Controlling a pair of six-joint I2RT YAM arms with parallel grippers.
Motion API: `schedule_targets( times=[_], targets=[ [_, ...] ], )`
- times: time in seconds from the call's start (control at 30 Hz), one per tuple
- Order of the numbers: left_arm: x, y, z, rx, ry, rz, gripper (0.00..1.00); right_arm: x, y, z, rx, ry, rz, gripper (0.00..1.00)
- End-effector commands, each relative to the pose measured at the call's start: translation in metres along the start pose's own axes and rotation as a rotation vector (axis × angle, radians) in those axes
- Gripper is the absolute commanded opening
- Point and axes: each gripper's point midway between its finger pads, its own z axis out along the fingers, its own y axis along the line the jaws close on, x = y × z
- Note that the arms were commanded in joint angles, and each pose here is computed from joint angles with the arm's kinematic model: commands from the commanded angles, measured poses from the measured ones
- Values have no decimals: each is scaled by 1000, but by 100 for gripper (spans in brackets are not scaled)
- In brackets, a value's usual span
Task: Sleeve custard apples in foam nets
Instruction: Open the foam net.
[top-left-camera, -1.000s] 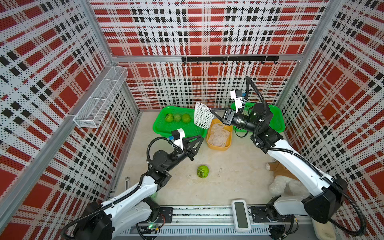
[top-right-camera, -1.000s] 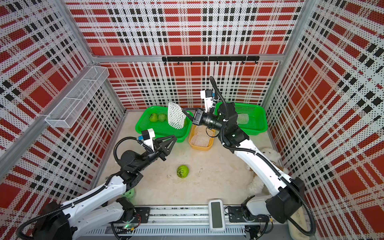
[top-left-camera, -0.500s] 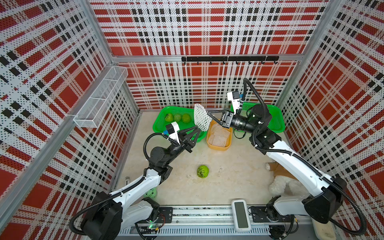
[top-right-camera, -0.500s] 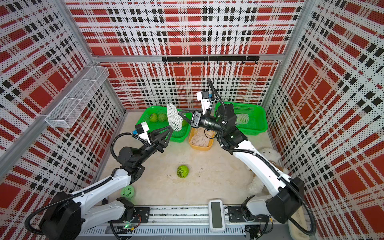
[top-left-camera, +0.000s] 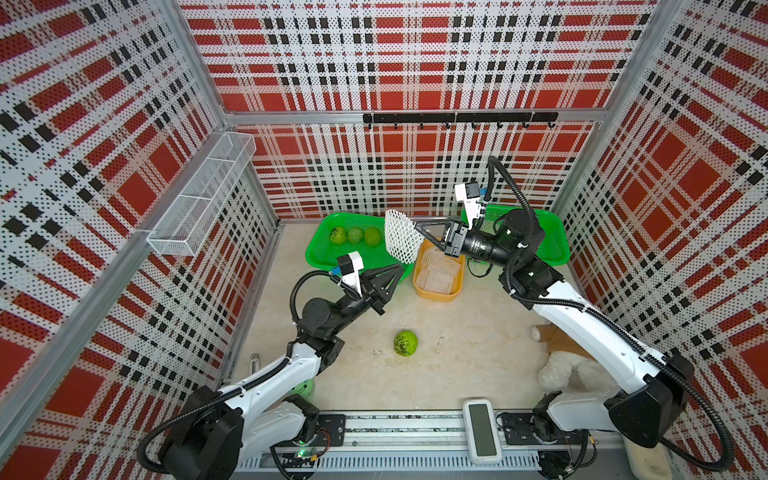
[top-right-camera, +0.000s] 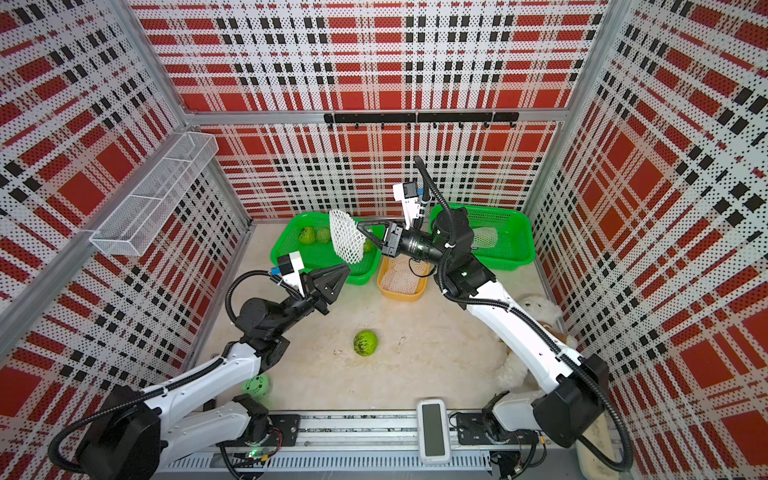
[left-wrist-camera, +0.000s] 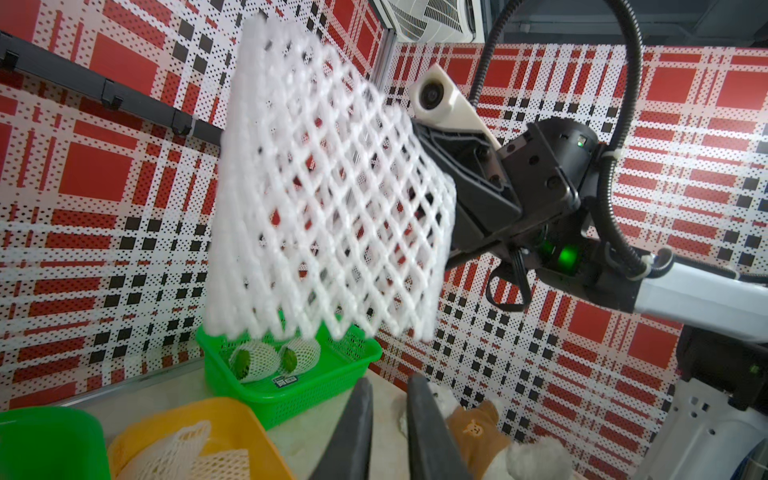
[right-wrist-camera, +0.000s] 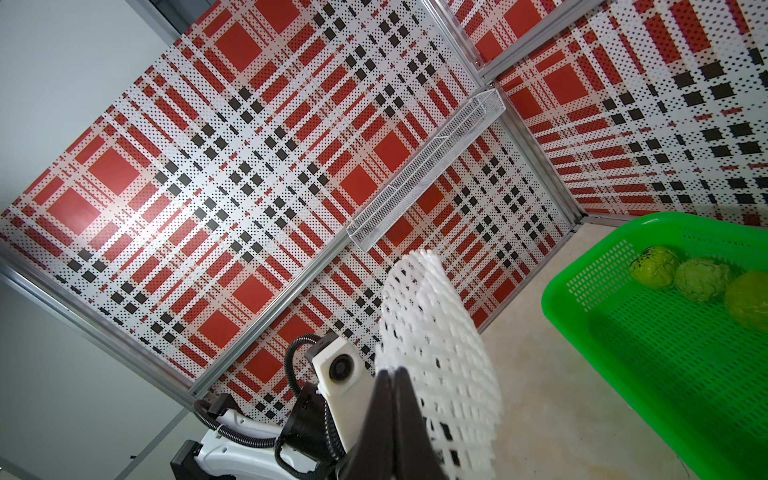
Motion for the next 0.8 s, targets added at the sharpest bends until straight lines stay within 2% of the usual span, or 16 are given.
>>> schedule_targets(
  times=[0.0, 0.17, 0.4, 0.77],
  targets=[
    [5, 3, -3, -20, 6, 13, 15, -16, 24, 1, -72, -35, -68, 0],
    [-9, 12, 5, -29, -37, 24, 15, -9, 26, 1, -97, -20, -50, 0],
    [-45, 2, 17, 123, -153, -8, 15, 0, 21, 1, -71, 0, -56, 0],
    [-63, -23, 3, 186, -176, -3, 16, 7, 7, 5, -39, 17, -76, 0]
  ],
)
